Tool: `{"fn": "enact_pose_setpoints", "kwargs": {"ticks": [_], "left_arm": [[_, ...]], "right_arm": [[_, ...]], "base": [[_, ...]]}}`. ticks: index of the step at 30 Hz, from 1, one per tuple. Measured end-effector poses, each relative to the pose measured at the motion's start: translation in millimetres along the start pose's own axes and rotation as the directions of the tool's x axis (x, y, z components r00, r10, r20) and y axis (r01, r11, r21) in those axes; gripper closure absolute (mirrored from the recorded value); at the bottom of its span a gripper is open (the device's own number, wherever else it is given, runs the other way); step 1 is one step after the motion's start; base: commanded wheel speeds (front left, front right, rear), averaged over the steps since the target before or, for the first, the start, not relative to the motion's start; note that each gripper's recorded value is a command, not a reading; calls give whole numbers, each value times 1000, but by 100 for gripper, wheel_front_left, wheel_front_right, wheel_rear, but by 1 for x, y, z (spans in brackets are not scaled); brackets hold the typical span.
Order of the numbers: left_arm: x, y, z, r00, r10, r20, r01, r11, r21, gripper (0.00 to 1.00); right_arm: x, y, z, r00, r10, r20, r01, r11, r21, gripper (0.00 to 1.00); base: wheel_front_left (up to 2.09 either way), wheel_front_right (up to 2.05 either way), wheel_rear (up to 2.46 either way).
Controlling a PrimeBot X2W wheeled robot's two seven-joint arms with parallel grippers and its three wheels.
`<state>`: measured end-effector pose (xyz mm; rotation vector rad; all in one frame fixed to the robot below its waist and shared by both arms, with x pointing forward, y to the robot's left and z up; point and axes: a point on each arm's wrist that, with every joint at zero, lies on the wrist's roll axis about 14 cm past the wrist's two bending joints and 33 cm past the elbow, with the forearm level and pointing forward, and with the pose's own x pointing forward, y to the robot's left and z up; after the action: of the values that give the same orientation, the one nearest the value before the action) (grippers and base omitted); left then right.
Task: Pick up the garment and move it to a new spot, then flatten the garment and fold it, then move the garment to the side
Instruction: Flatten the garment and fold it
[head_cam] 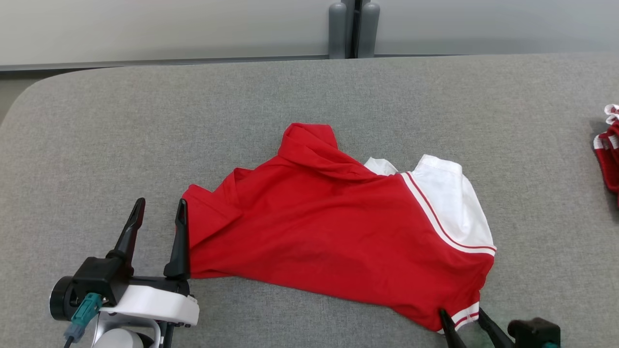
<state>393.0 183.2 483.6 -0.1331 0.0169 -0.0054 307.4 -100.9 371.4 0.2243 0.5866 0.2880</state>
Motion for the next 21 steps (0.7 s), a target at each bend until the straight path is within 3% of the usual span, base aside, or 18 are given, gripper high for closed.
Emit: {"fn": "enact_pose_setpoints", "kwargs": {"ticks": [1,3,7,13,21], "left_arm": [[1,0,-1,1000,0,-2,0,1000,0,0],[3,0,-3,1000,1,-6,-1,1000,-1,0],[4,2,-1,1000,4,-1,-4,1000,0,0],[5,2,1,1000,10,7,-10,1000,-3,0],[12,-1,0,1000,5,11,-5,1000,-15,0]], "right_arm": [[4,1,0,1000,4,0,-4,1000,5,9],[11,6,5,1000,22,17,-22,1000,9,100],[19,17,38,988,67,138,-66,998,-12,100],[14,23,110,933,118,339,-84,990,-112,100],[33,19,178,879,144,454,-66,981,-184,100]], "base": [[0,0,0],[0,0,0],[0,0,0],[0,0,0],[0,0,0]]}}
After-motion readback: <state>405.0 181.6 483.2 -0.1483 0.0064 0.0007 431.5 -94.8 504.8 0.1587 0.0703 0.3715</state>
